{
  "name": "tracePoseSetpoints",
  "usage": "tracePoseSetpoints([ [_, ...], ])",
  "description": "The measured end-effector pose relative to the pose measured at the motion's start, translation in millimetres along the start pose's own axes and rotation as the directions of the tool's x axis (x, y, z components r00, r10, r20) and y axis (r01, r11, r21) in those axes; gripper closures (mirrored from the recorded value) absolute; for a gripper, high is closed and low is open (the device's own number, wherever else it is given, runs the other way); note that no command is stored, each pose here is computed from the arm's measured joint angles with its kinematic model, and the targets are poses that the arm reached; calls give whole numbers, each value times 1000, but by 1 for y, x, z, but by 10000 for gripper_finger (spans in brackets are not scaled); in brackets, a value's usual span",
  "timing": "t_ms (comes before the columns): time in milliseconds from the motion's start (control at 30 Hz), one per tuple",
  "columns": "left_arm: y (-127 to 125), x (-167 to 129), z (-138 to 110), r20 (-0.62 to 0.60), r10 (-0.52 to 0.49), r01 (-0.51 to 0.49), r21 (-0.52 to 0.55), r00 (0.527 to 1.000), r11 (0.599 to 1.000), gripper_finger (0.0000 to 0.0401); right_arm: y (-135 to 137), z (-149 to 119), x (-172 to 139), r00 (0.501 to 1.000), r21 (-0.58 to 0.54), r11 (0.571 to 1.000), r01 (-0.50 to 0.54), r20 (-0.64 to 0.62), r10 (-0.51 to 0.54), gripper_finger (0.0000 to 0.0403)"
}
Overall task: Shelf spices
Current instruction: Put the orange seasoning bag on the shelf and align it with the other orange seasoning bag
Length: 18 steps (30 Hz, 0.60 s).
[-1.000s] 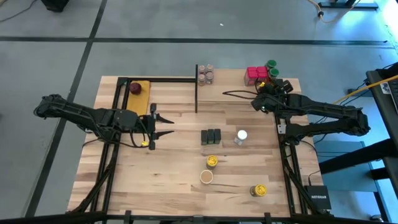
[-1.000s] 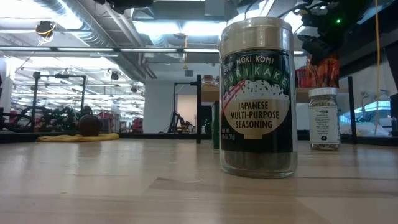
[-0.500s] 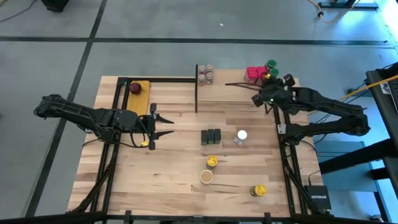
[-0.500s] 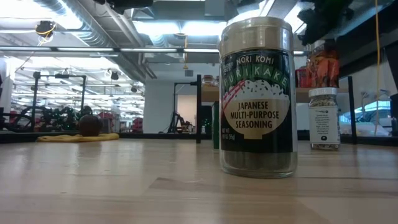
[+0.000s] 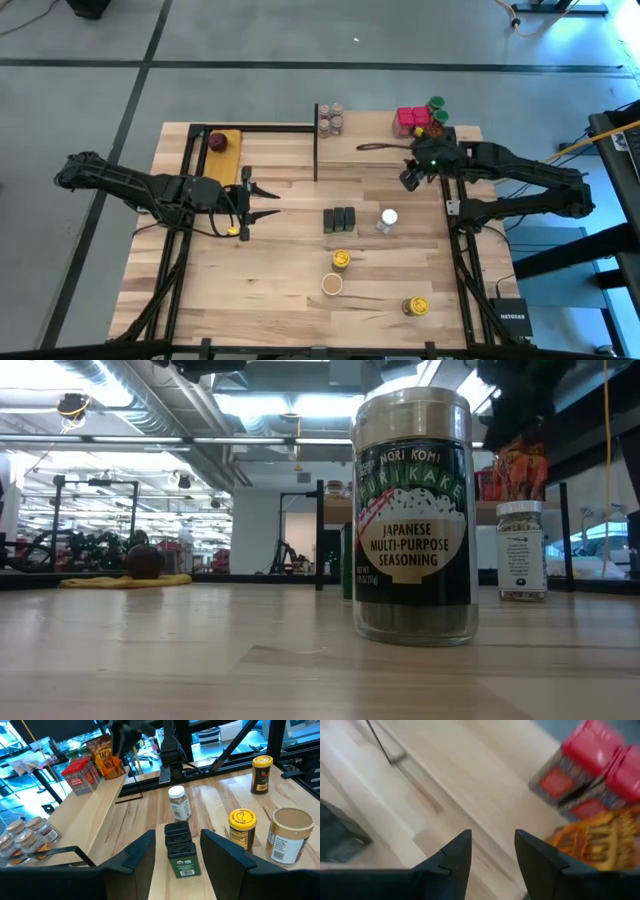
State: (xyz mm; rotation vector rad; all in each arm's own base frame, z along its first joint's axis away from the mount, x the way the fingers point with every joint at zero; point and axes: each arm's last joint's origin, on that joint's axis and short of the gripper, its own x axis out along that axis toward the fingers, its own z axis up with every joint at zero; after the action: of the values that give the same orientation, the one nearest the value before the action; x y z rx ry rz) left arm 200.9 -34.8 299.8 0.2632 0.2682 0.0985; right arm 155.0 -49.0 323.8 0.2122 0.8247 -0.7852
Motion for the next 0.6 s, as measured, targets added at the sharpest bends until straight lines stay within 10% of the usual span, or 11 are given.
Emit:
tracePoseSetpoints([
  [600,0,0,0,1,0,0,0,1000,1000,251,-6,-26,25,944,-57,942,329,-18,-331,249],
])
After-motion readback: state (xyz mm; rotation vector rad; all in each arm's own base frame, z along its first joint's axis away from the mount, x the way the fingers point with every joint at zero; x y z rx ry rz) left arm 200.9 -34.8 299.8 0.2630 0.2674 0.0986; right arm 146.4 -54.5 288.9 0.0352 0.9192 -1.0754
